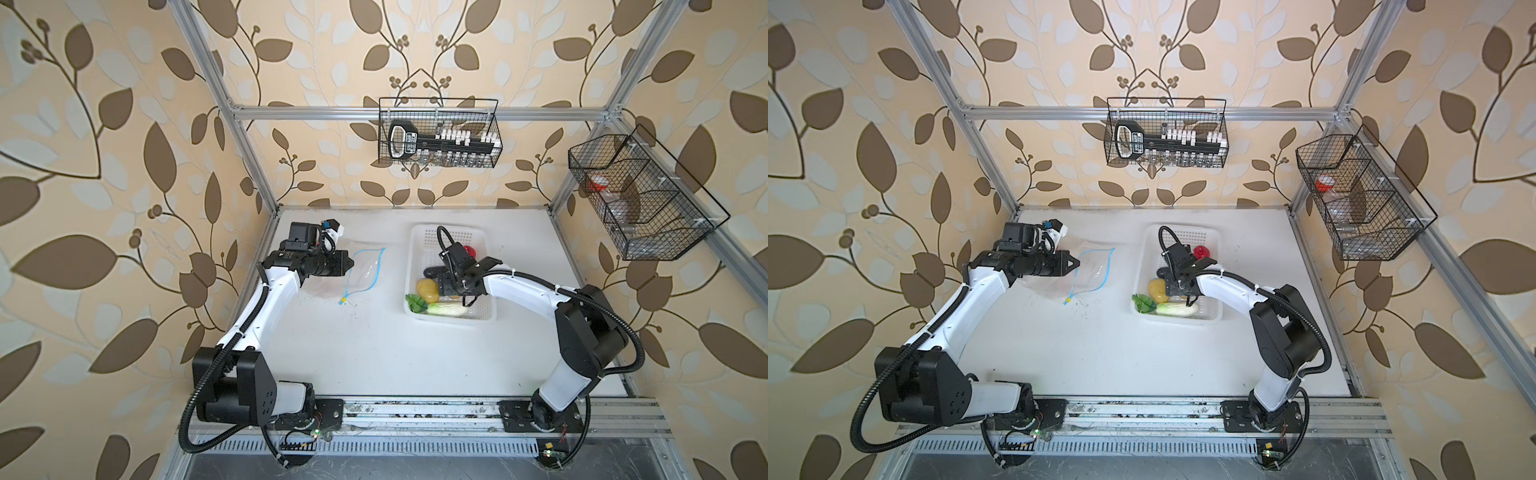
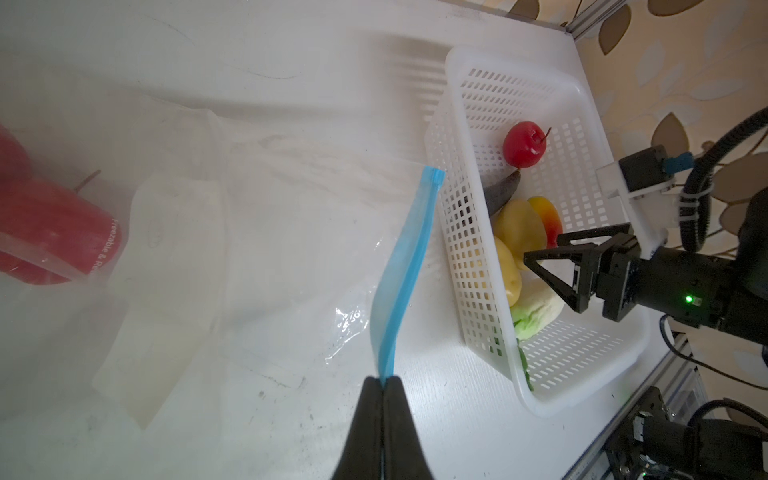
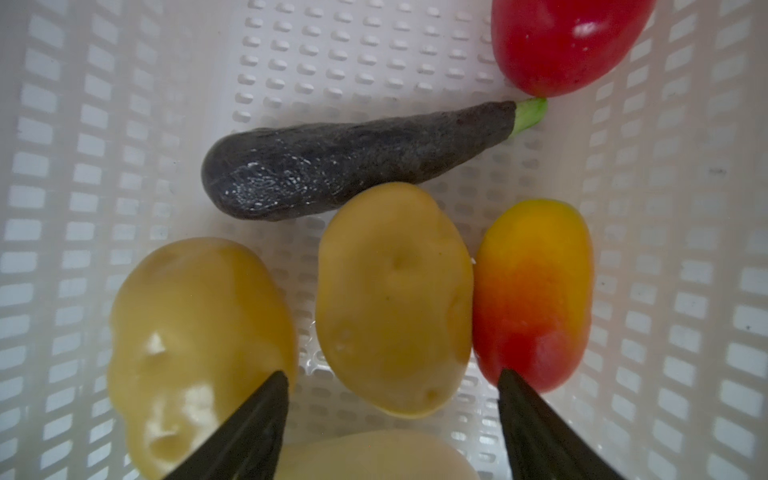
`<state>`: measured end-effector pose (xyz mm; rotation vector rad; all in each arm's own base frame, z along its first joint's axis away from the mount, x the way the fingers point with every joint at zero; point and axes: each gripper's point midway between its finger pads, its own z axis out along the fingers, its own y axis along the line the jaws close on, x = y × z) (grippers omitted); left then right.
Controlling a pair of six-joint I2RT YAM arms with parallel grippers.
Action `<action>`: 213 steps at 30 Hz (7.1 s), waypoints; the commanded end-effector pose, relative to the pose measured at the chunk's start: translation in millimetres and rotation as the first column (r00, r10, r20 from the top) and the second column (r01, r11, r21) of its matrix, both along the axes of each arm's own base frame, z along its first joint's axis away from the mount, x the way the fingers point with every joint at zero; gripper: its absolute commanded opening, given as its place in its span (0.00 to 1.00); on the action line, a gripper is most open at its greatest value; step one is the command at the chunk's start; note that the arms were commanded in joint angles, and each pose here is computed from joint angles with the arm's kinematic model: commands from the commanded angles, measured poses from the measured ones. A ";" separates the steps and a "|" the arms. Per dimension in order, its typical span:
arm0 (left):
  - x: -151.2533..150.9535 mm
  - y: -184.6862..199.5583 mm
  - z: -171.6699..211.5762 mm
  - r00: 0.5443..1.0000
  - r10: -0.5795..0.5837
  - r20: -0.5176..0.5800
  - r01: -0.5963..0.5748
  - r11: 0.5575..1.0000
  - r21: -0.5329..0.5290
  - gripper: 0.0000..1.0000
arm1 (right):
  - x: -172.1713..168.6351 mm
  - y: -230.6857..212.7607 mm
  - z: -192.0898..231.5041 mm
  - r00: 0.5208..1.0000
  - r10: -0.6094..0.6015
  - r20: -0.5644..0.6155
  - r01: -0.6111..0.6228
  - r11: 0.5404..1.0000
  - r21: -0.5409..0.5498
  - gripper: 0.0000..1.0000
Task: Place the food in the zip-top bag and seal the zipper
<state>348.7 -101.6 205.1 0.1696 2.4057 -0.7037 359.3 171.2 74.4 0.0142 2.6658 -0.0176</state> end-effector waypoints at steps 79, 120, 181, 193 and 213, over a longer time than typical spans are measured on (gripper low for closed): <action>-2.9 5.3 10.0 0.999 -0.009 0.036 0.011 0.999 -0.050 0.00 | 37.7 9.5 6.0 0.996 -0.064 0.054 0.055 0.986 0.155 0.44; -12.1 -0.8 26.5 0.999 -0.033 0.038 0.037 0.990 -0.136 0.00 | -0.6 24.9 128.8 0.912 -0.127 0.390 -0.071 0.887 0.455 0.39; -11.7 -51.4 74.1 0.984 -0.180 0.017 0.180 0.983 -0.037 0.00 | -33.0 192.1 248.7 0.651 0.027 0.759 -0.590 0.646 0.483 0.37; -9.7 -50.3 80.2 0.983 -0.183 0.015 0.183 0.983 -0.021 0.00 | -20.2 222.6 235.7 0.660 0.047 0.750 -0.615 0.607 0.503 0.36; -13.2 -49.5 95.6 0.982 -0.184 0.049 0.185 0.983 -0.017 0.00 | -12.1 243.3 191.8 0.710 0.089 0.698 -0.598 0.600 0.531 0.33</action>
